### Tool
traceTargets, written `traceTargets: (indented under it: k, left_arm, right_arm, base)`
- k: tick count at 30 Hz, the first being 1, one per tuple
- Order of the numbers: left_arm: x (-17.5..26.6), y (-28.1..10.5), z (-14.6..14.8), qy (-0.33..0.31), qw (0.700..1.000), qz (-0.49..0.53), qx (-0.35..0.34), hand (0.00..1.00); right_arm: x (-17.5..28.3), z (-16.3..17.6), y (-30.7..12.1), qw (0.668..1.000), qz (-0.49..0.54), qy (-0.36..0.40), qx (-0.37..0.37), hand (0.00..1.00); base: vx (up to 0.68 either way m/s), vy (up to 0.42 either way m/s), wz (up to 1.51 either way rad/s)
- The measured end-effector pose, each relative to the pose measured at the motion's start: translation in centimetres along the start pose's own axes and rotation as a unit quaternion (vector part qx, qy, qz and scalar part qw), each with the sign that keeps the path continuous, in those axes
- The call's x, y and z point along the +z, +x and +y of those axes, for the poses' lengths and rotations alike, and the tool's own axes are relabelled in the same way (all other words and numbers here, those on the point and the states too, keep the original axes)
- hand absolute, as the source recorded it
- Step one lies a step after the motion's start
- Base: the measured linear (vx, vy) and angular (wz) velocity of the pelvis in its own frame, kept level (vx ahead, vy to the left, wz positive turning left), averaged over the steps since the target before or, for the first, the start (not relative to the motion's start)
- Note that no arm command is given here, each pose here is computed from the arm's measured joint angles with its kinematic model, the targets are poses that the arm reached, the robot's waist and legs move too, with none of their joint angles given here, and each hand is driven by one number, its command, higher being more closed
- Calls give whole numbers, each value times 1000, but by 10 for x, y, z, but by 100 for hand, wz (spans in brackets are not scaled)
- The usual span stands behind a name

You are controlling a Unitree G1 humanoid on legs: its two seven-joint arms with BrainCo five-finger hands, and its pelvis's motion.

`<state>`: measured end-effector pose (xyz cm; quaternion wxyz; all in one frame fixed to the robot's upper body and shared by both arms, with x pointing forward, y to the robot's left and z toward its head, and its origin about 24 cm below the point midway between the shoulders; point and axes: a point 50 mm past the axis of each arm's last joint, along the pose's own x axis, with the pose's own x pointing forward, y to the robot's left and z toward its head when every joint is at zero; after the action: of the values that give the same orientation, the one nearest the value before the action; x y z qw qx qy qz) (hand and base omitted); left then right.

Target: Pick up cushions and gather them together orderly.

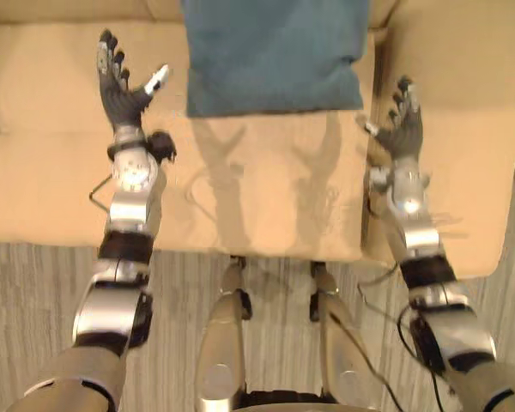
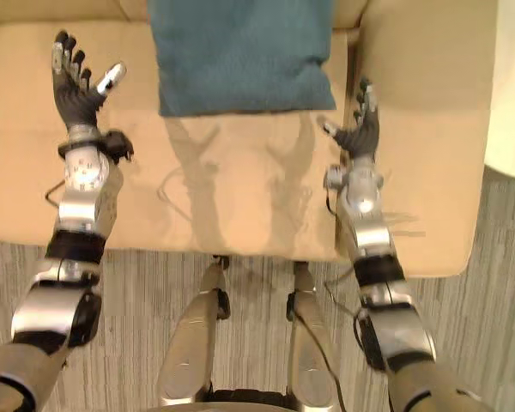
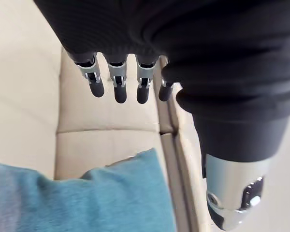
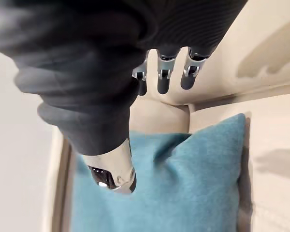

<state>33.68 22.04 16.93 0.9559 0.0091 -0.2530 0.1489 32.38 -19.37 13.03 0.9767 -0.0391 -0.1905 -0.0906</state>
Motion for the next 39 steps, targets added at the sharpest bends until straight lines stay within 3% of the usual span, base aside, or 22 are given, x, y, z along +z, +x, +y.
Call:
traceTargets:
  k: [4, 6, 7, 15, 18, 20, 24, 27, 31, 33, 39]
  left_arm:
    - [-75, -116, 24, 11, 982, 185, -24, 0]
    - [-103, -181, 39, 40, 954, 294, -50, 0]
    - [-108, -193, 43, 48, 945, 318, -56, 0]
    - [-142, -330, 101, 139, 798, 579, -92, 0]
    - [-140, -349, 108, 150, 773, 608, -105, 0]
    - [-141, -342, 109, 156, 777, 600, -109, 0]
    - [-145, -302, 90, 145, 821, 540, -120, 0]
    - [-142, -300, 88, 145, 827, 531, -114, 0]
    - [-140, -296, 69, 115, 843, 514, -114, 0]
    - [-142, -301, 56, 91, 841, 522, -110, 0]
    - [-143, -304, 53, 78, 840, 528, -101, 0]
  right_arm:
    - [-71, -19, -93, 986, 160, -38, 38, 0]
    - [-106, -36, -152, 958, 272, -71, 51, 0]
    - [-112, -40, -163, 950, 297, -77, 52, 0]
    - [-156, -71, -273, 845, 510, -129, 89, 0]
    - [-159, -78, -286, 829, 536, -136, 85, 0]
    - [-160, -75, -284, 827, 536, -142, 94, 0]
    - [-160, -72, -267, 837, 517, -147, 104, 0]
    - [-160, -63, -279, 830, 526, -140, 120, 0]
    - [-156, -69, -255, 850, 493, -149, 108, 0]
    - [-157, -70, -236, 862, 475, -149, 94, 0]
    - [-158, -78, -242, 857, 490, -145, 60, 0]
  base:
    - [148, -54, 4]
    - [149, -24, 0]
    - [160, -25, -5]
    - [60, 5, -12]
    - [-21, 18, -35]
    - [-92, 20, -35]
    - [-165, 18, -22]
    - [-191, -78, 29]
    - [-317, -147, -1]
    - [-469, -157, 3]
    - [-311, -21, 23]
